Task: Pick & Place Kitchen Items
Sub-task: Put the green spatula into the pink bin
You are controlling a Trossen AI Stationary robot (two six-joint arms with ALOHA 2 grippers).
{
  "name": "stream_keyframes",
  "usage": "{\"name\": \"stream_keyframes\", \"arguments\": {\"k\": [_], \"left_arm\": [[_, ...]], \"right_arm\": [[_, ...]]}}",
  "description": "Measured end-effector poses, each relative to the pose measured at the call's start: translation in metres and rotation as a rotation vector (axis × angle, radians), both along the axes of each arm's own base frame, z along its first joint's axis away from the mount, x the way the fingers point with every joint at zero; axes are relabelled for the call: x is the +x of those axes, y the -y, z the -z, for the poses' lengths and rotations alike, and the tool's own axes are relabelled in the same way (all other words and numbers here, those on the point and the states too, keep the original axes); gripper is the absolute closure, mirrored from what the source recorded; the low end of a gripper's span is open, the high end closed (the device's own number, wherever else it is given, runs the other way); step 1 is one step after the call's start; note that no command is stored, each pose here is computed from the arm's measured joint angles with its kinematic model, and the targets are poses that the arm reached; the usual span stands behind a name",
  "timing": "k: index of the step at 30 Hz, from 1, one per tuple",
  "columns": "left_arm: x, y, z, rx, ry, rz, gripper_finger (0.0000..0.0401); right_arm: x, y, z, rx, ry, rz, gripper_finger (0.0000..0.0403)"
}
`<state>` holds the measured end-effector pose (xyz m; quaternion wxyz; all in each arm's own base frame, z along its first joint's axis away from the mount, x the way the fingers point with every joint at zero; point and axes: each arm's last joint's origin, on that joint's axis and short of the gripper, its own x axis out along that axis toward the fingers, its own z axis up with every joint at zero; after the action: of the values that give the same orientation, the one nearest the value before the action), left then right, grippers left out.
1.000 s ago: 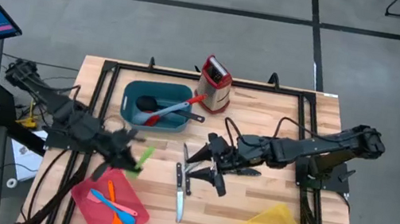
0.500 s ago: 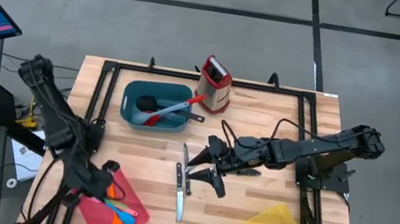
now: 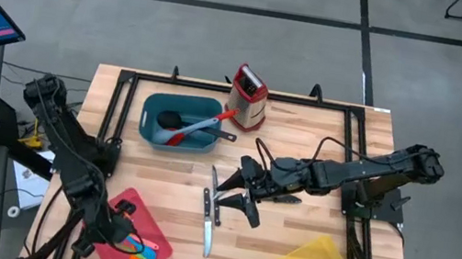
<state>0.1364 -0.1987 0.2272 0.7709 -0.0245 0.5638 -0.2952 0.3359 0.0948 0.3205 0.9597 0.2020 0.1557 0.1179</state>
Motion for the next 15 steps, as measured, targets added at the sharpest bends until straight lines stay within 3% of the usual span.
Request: {"name": "stream_keyframes", "arguments": {"k": [8, 15], "left_arm": [[-0.001, 0.008, 0.020, 0.066, -0.055, 0.027, 0.0400], [-0.011, -0.006, 0.047, 0.127, -0.178, -0.058, 0.0400]], "right_arm": [[0.000, -0.001, 0.000, 0.000, 0.000, -0.002, 0.0194], [0.000, -0.001, 0.000, -0.001, -0.005, -0.001, 0.0198]]}}
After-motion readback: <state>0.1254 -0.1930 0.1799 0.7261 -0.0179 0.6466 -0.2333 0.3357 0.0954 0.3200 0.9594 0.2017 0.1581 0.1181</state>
